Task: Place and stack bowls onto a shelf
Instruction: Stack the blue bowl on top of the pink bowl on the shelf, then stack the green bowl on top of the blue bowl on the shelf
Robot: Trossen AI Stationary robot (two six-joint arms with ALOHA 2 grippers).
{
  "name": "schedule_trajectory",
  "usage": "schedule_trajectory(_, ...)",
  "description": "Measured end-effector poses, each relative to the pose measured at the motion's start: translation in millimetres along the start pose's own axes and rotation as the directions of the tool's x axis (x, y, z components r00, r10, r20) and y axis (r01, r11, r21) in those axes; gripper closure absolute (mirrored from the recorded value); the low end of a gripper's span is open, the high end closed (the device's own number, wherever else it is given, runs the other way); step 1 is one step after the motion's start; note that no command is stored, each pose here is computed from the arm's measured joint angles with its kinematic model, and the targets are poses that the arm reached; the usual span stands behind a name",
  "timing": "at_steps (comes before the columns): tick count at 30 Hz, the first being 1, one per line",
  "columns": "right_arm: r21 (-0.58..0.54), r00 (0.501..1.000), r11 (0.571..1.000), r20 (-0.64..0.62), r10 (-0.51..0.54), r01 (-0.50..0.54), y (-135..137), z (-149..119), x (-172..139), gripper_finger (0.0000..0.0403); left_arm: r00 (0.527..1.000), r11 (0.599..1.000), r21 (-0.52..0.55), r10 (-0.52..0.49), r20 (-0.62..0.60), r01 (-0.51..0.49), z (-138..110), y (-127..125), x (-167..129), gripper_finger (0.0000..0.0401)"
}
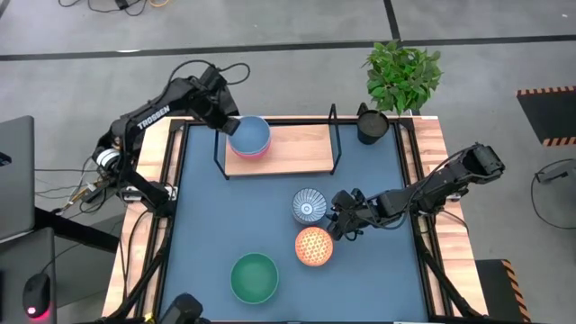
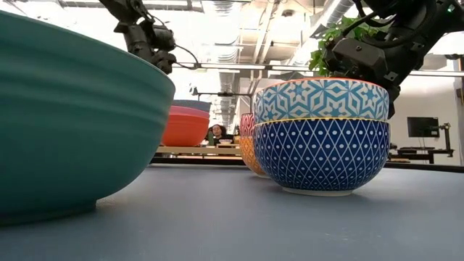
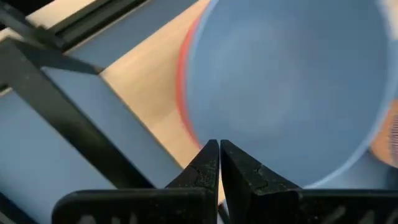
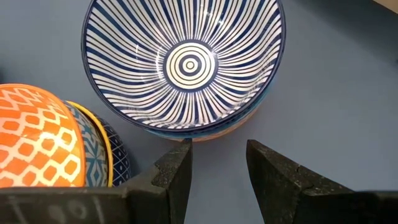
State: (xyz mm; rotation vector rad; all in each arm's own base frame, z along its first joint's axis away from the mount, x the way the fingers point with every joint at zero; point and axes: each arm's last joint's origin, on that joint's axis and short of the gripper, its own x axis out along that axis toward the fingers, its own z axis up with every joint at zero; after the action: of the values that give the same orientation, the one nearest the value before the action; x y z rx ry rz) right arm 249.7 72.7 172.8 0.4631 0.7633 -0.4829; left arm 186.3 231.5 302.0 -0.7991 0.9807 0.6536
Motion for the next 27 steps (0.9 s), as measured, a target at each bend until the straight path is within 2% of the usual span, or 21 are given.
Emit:
schedule_trajectory(5, 0.001, 1.000, 1.000, 0.000, 0.001, -0.001, 0.1, 0.1, 0.0, 0.0226, 0.994, 0.994, 0.056, -0.100, 0.053, 0.097, -2.6, -17.3, -28.0, 0.0401)
schedule_trajectory(9, 0.002, 1.000, 1.000, 0.001, 0.002, -0.002, 0.2, 0.1, 0.0, 0.0226, 0.966, 0.954, 0.186, -0.251, 0.060, 0.237, -23.9, -43.7, -55.8, 0.0401)
schedule_trajectory(14, 0.002, 1.000, 1.000, 0.002, 0.003, -0.003, 0.3, 0.2, 0.0, 0.0226, 0.936, 0.874, 0.367, -0.352, 0.025, 0.319, -69.2, -90.9, -88.1, 0.0401)
schedule_trajectory(18, 0.004, 1.000, 1.000, 0.005, 0.006, -0.006, 0.6, 0.5, 0.0, 0.0226, 0.908, 0.806, 0.468, -0.418, 0.018, 0.362, -111.4, -128.4, -100.6, 0.0400)
schedule_trajectory(23, 0.003, 1.000, 1.000, 0.003, 0.004, -0.004, 0.6, 0.2, 0.6, 0.0226, 0.892, 0.744, 0.550, -0.452, -0.004, 0.380, -164.8, -166.5, -97.9, 0.0377)
schedule_trajectory(27, 0.003, 1.000, 1.000, 0.003, 0.005, -0.005, 0.8, 0.0, 0.5, 0.0226, 0.893, 0.717, 0.588, -0.449, -0.019, 0.373, -206.3, -187.8, -83.7, 0.0338)
